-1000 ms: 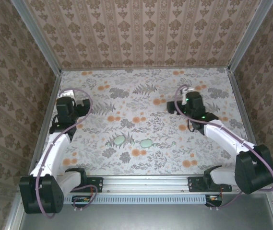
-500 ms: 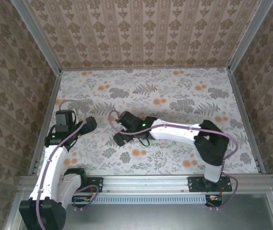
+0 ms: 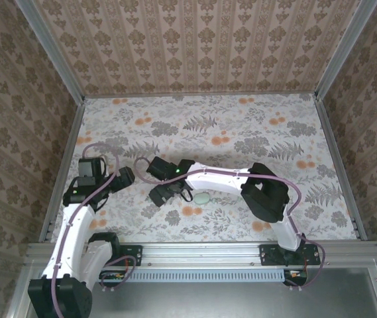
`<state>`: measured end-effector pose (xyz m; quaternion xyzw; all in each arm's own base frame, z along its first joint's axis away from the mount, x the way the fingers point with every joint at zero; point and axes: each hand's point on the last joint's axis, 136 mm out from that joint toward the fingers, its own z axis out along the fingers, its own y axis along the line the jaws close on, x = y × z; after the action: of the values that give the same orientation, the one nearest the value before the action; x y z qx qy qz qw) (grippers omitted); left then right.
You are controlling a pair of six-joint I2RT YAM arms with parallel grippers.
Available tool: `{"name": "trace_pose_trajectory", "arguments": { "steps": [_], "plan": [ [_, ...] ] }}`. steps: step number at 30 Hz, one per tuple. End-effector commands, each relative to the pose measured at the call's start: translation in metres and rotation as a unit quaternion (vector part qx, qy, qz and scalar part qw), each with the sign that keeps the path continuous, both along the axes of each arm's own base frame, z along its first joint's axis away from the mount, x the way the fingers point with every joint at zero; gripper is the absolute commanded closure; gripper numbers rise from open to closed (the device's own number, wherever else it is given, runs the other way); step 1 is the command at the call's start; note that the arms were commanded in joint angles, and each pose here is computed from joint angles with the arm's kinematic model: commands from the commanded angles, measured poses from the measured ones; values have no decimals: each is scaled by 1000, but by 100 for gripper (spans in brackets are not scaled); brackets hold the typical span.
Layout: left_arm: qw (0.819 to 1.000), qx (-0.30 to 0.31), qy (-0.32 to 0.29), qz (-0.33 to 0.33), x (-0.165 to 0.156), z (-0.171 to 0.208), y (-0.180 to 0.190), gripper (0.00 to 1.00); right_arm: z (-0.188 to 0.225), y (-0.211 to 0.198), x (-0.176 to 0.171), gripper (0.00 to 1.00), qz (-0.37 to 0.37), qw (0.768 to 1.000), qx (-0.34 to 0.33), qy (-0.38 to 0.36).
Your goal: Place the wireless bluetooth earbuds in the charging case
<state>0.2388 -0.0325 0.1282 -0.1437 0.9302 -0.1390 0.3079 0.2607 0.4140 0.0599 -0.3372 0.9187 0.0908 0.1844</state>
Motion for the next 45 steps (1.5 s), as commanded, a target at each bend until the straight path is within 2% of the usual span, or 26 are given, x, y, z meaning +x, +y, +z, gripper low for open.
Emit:
{"name": "trace_pose_trajectory", "arguments": {
  "steps": [1, 15, 28, 37, 40, 45],
  "plan": [
    [1000, -10, 1, 7, 1, -2, 0, 0, -11, 0, -5, 0, 4, 999, -29, 15],
    [1000, -9, 1, 9, 5, 0, 4, 0, -35, 7, 5, 5, 11, 998, -66, 17],
    [1000, -16, 3, 0, 19, -1, 1, 0, -43, -14, 21, 31, -15, 996, -80, 32],
    [996, -55, -16, -66, 40, 3, -24, 3, -22, -77, 73, 37, -112, 991, -70, 34],
    [992, -72, -33, -103, 49, 7, -42, 4, -14, -107, 91, 37, -158, 985, -62, 40],
    [982, -63, -57, -171, 59, 11, -75, 4, -15, -156, 112, 37, -220, 972, -70, 54]
  ]
}}
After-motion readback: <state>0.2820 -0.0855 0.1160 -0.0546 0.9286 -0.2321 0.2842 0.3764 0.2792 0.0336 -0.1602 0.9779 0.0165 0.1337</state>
